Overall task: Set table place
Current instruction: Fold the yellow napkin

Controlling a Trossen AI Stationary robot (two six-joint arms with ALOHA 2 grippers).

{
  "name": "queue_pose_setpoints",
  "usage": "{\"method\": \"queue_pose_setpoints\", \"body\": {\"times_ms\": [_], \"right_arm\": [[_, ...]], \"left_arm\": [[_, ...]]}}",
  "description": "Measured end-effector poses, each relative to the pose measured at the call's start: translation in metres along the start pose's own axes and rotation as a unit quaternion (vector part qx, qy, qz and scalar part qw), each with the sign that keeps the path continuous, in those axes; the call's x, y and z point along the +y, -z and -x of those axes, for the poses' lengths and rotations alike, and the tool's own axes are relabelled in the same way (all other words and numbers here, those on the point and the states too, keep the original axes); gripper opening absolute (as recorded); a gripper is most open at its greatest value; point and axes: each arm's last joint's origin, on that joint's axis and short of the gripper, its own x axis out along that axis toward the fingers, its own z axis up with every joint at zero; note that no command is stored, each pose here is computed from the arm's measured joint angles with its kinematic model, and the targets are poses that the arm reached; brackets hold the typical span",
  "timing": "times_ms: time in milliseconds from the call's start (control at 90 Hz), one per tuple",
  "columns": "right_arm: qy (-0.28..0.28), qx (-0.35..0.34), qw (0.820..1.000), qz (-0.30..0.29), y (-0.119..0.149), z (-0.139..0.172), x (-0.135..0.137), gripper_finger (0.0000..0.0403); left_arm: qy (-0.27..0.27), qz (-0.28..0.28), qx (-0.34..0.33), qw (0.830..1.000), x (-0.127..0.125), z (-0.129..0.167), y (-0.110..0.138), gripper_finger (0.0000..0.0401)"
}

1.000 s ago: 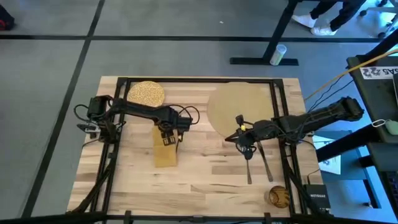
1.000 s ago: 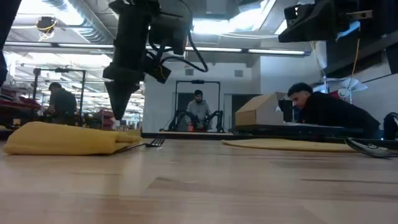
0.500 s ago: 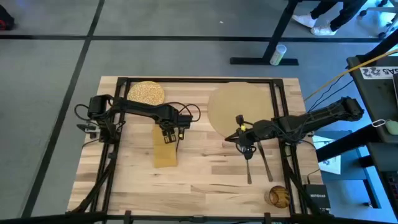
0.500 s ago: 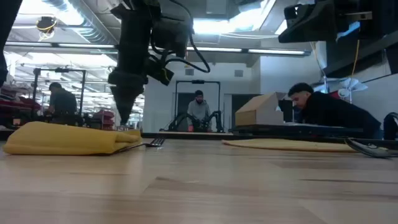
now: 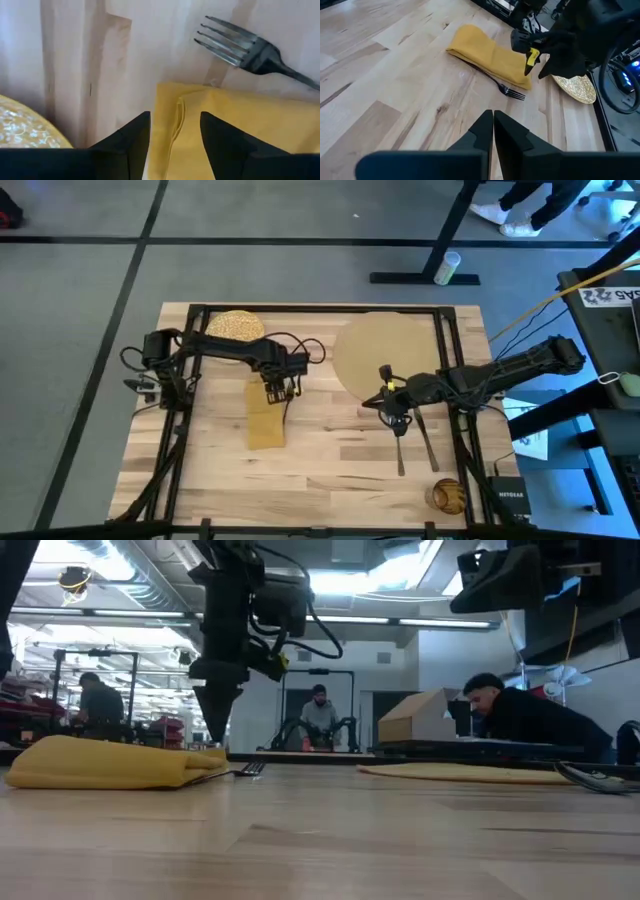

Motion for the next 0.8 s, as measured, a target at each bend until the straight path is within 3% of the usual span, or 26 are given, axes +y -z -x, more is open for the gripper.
{"method": "queue_pose_setpoints", "body": {"times_ms": [167, 522, 800], "right_arm": [[-0.003, 0.008, 1.0, 0.001, 0.001, 0.0, 0.001, 0.0005], [-0.003, 0.008, 1.0, 0.0, 0.002, 0.0, 0.001, 0.0005], [-0.003, 0.008, 1.0, 0.0, 0.002, 0.0, 0.001, 0.0005]], "left_arm": [[0.033, -0.016, -0.002, 0.999, -0.001, 0.0, -0.001, 0.0157], [0.034, 0.004, 0.012, 0.999, 0.014, -0.009, 0.0, 0.0157], [0.047, 0.002, 0.036, 0.998, 0.011, -0.023, 0.01, 0.0157]]}}
